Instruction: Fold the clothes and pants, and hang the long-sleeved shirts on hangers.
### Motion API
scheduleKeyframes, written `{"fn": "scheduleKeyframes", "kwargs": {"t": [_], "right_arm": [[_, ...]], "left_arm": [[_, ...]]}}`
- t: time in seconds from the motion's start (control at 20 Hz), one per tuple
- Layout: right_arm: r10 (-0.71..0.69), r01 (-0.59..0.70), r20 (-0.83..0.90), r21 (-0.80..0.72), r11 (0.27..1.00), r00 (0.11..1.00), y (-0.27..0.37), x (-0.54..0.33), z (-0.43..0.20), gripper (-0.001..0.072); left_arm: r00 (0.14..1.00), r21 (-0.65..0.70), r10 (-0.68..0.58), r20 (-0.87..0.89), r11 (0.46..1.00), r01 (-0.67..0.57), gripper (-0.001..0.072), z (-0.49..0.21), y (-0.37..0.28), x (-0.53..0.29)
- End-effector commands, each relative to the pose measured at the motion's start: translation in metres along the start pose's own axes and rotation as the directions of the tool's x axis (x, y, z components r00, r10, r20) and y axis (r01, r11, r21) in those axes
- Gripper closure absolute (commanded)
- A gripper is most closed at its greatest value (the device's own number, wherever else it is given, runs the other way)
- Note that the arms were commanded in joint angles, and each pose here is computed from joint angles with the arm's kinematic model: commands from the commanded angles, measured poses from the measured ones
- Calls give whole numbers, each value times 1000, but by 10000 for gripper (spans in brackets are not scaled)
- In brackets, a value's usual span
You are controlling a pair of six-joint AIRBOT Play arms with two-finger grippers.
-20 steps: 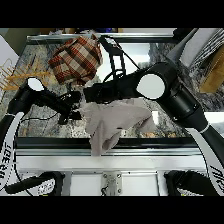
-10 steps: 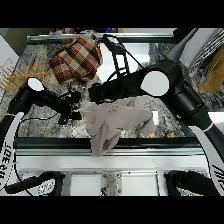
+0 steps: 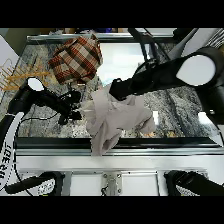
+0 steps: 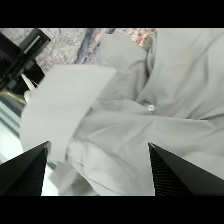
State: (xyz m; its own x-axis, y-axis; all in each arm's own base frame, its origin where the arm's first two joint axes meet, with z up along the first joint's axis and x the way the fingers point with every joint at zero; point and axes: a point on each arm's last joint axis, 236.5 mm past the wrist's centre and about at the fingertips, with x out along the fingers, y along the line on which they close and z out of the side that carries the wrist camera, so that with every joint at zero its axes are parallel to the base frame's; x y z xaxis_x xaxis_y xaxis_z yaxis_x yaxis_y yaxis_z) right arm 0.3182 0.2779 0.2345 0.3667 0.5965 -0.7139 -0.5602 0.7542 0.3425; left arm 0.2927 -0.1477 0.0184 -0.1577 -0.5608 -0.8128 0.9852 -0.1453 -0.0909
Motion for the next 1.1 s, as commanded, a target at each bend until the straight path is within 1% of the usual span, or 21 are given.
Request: {"fn": "scheduleKeyframes", "kwargs": {"t": [0.0, 0.15, 0.2, 0.25, 0.35, 0.45, 0.5, 0.55, 0.6, 0.65, 0.7, 0.8, 0.85, 0.95, 1.05], "right_arm": [[42, -42, -3, -160, 986, 999, -8, -35, -12, 28], [186, -177, 42, -163, 971, 982, -14, -70, -25, 33], [204, -192, 62, -166, 967, 977, -22, -80, -31, 33], [196, -183, 82, -143, 973, 977, -36, -88, -38, 33], [137, -129, 117, -67, 989, 984, -62, -98, -45, 33], [98, -95, 144, -31, 995, 985, -77, -105, -44, 33], [101, -102, 163, 0, 995, 982, -78, -108, -41, 33], [105, -92, 166, -82, 992, 981, -78, -108, -40, 33], [124, -83, 145, -262, 962, 982, -74, -106, -46, 33], [179, -118, 114, -408, 905, 977, -65, -103, -55, 33], [235, -164, 92, -480, 862, 967, -60, -100, -63, 33], [338, -259, 106, -447, 856, 935, -64, -92, -75, 33], [383, -294, 145, -419, 859, 912, -71, -89, -77, 33], [433, -304, 224, -444, 843, 873, -87, -82, -83, 33], [451, -282, 228, -523, 804, 863, -95, -68, -94, 33]], "left_arm": [[1000, 1, 0, -1, 1000, 0, 693, 0, 0, 0], [1000, 1, 0, -1, 1000, 0, 693, 0, 0, 0], [1000, 1, 0, -1, 1000, 0, 693, 0, 0, 0], [1000, 1, 0, -1, 1000, 0, 693, 0, 0, 0], [1000, 1, 0, -1, 1000, 0, 693, 0, 0, 0], [1000, 1, 0, -1, 1000, 0, 693, 0, 0, 0], [1000, 1, 0, 0, 1000, 0, 693, 0, 0, 0], [1000, 1, 0, -1, 1000, 0, 693, 0, 0, 0], [1000, 1, 0, 0, 1000, 0, 693, 0, 0, 0], [1000, 1, 0, 0, 1000, 0, 693, 0, 0, 0], [1000, 1, 0, 0, 1000, 0, 693, 0, 0, 0], [1000, 1, 0, 0, 1000, 0, 694, 0, 0, 0], [1000, 1, 0, 0, 1000, 0, 693, 0, 0, 0], [1000, 1, 0, 0, 1000, 0, 693, 0, 0, 0], [1000, 1, 0, 0, 1000, 0, 694, 0, 0, 0]]}}
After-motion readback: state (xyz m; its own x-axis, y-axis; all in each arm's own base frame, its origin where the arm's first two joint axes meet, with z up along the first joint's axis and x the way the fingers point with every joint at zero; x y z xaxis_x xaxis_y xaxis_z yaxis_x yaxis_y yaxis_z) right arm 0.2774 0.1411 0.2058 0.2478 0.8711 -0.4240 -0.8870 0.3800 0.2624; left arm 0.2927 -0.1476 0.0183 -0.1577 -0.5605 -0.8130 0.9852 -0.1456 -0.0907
